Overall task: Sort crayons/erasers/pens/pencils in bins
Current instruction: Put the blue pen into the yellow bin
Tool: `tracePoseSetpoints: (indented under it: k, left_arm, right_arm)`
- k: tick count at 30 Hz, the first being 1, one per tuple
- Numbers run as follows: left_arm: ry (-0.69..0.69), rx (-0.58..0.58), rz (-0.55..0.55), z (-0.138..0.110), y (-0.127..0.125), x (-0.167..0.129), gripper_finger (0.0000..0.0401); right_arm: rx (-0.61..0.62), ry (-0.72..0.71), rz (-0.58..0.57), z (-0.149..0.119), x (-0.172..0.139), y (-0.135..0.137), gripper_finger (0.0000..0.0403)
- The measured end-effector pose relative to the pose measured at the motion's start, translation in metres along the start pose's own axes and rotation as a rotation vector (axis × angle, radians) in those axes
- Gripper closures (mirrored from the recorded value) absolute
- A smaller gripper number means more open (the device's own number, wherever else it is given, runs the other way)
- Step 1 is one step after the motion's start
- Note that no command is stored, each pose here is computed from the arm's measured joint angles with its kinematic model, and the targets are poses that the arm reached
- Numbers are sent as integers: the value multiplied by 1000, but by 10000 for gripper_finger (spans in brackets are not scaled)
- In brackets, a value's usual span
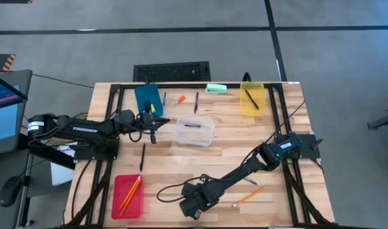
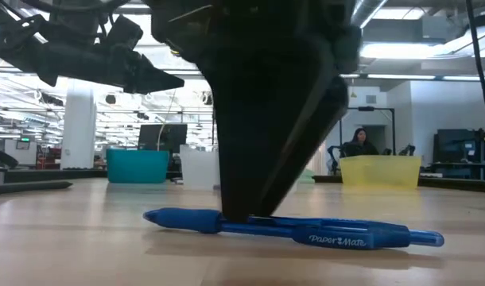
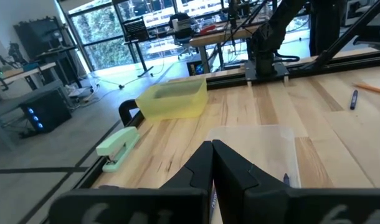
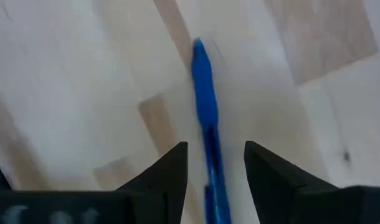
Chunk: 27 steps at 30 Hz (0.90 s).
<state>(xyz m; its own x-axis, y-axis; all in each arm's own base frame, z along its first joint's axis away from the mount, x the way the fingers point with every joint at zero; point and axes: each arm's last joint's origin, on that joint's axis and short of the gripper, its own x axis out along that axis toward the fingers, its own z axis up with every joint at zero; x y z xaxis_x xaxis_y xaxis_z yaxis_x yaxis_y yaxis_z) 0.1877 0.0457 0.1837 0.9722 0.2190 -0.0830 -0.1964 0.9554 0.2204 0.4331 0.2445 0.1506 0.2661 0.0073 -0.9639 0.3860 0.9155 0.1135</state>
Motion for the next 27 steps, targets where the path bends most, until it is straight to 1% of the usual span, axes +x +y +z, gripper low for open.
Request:
tracePoseSetpoints:
  k: [1, 6, 11, 17, 21, 27]
  left_arm:
    - [2, 0, 0, 0, 0, 0, 401]
    - [6, 0, -2, -1, 0, 0, 401]
    - [7, 3, -2, -1, 0, 0, 401]
    - [8, 2, -2, -1, 0, 0, 401]
    - [9, 1, -2, -1, 0, 0, 401]
    - [10, 0, -2, -1, 0, 0, 401]
  right_arm:
    - [3, 4, 17, 1, 4, 1, 239]
    - [7, 38, -4, 0, 11, -2, 253]
    - [11, 64, -26, 1, 12, -6, 288]
    - [63, 109, -60, 7, 14, -17, 326]
    - [60, 116, -65, 12, 14, -22, 335]
    - [31, 122, -51, 23, 9, -26, 337]
